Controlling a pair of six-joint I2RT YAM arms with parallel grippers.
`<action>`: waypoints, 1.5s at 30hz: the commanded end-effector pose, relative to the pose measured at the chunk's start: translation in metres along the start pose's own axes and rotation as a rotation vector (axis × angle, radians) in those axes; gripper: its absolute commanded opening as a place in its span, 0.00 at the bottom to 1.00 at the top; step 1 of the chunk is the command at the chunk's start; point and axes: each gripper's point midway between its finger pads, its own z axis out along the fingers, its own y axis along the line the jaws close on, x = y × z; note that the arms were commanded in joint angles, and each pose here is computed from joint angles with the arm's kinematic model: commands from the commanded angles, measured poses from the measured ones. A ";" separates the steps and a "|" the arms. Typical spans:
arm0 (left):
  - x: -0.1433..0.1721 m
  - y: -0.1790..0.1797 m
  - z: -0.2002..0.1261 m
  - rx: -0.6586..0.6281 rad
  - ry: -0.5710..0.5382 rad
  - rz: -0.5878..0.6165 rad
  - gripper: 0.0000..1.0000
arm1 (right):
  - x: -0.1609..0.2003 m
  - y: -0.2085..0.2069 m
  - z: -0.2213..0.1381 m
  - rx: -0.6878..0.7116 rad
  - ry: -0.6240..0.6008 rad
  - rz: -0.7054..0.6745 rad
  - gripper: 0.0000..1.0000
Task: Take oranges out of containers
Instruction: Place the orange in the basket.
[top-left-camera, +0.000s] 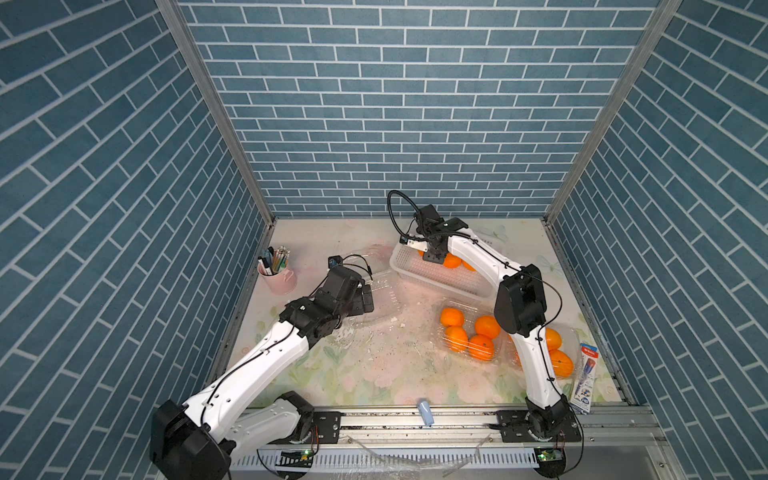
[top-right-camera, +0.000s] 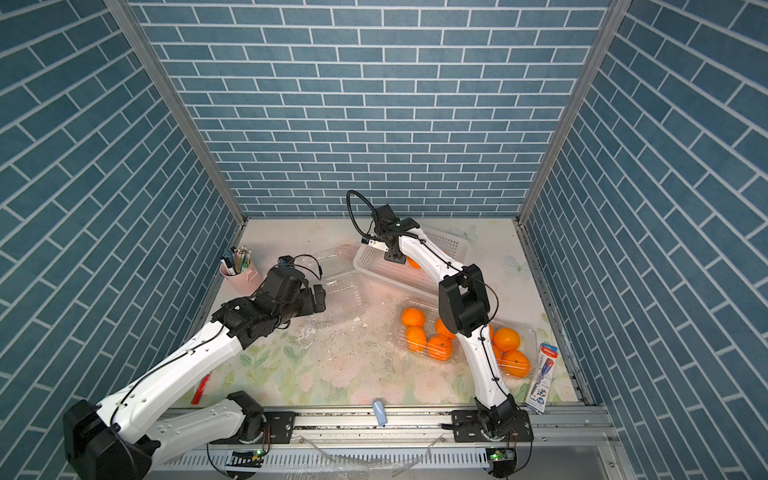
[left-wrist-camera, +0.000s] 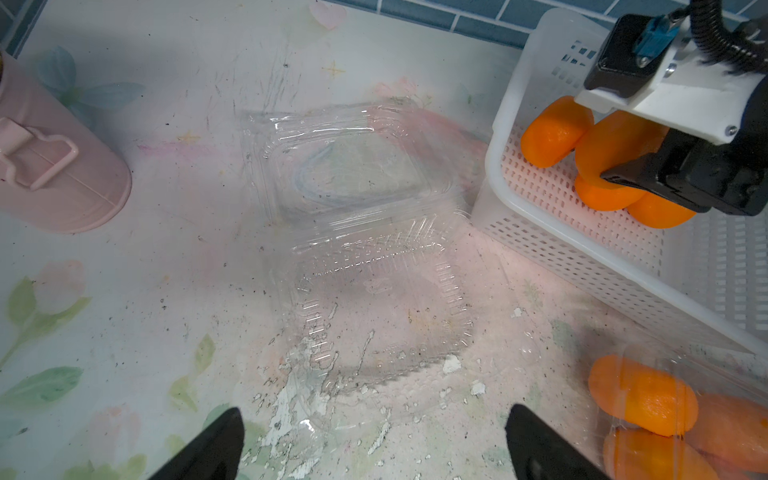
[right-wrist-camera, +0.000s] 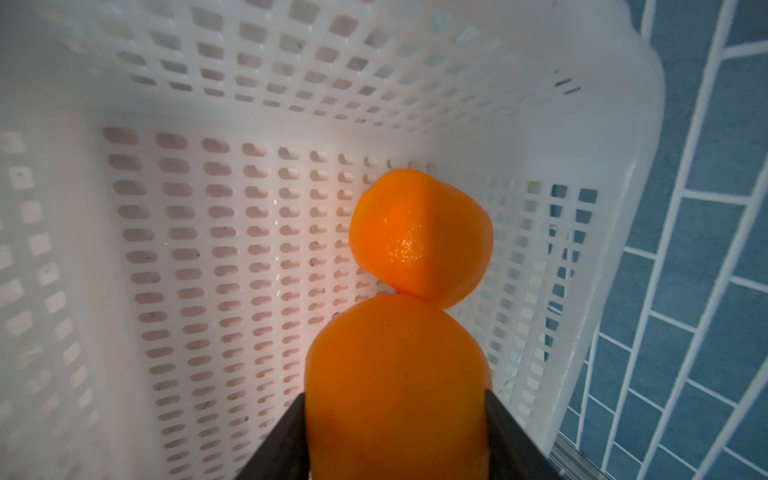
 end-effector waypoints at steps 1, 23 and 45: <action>-0.007 -0.005 0.001 0.009 -0.003 0.009 0.99 | 0.003 -0.005 0.020 0.025 0.027 -0.055 0.49; 0.003 -0.006 0.009 0.014 0.036 -0.008 0.99 | 0.008 -0.026 0.044 0.105 0.049 -0.013 0.86; 0.011 -0.007 -0.001 0.087 0.015 -0.047 0.99 | 0.018 -0.066 -0.062 0.174 -0.048 0.467 0.99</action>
